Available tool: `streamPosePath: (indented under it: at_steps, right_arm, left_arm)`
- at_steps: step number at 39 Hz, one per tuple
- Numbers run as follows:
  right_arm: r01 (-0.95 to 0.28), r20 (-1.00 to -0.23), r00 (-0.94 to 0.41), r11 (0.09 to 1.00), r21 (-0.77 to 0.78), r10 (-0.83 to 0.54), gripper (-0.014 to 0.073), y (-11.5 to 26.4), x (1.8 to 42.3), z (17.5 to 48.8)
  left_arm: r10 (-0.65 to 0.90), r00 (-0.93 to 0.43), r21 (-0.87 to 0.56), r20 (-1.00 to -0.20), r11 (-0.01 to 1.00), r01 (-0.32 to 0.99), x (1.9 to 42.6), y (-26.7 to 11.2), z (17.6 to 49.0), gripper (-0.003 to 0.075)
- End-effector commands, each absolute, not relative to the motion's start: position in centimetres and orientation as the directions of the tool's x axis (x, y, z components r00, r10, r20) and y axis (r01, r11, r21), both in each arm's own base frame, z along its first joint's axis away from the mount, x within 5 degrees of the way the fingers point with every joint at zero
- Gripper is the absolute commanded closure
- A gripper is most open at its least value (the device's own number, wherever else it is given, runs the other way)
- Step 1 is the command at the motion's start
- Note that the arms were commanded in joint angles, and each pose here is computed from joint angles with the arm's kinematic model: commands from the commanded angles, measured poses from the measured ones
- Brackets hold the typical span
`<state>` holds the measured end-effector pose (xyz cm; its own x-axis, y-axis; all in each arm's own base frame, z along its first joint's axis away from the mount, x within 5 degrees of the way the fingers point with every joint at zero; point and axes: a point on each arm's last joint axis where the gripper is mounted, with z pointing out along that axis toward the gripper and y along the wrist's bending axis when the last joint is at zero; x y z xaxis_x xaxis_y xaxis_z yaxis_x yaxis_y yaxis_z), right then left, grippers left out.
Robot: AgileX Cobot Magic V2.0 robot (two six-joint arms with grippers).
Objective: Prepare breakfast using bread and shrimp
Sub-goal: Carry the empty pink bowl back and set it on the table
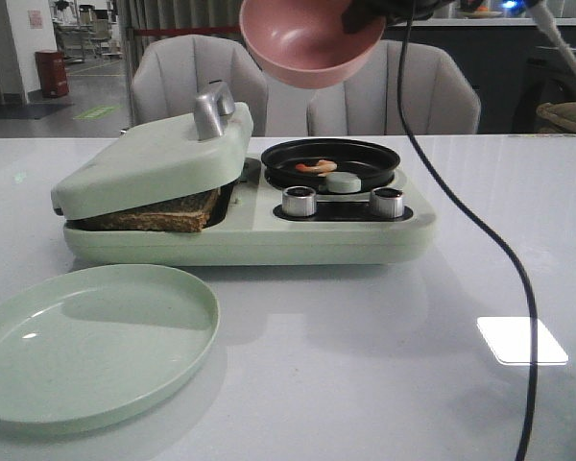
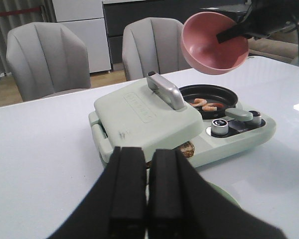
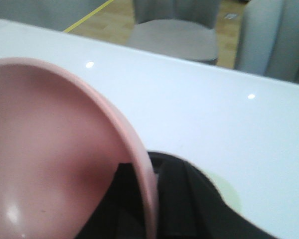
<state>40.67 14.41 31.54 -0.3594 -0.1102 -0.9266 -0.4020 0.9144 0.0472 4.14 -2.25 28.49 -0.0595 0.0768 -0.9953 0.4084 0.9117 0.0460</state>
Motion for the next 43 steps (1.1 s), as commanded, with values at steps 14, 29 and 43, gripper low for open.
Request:
streamPosePath:
  at_steps: [14, 29, 43]
  right_arm:
    - [-0.285, -0.861, -0.496, 0.958, 0.040, -0.112, 0.0454, 6.1, 37.5, 36.7]
    - [-0.046, -0.625, -0.781, 0.995, 0.087, 0.018, 0.0454, 1.6, 37.2, 28.7]
    - [0.090, -0.503, -0.852, 0.987, 0.135, 0.146, 0.0454, -1.8, 36.2, 23.4]
  left_arm:
    - [0.019, 0.016, 0.024, -1.000, 0.915, 0.403, 4.1, -2.2, 30.0, 0.0607]
    - [0.019, 0.016, 0.024, -1.000, 0.915, 0.403, 4.1, -2.2, 30.0, 0.0607]
    - [0.019, 0.016, 0.024, -1.000, 0.915, 0.403, 4.1, -2.2, 30.0, 0.0607]
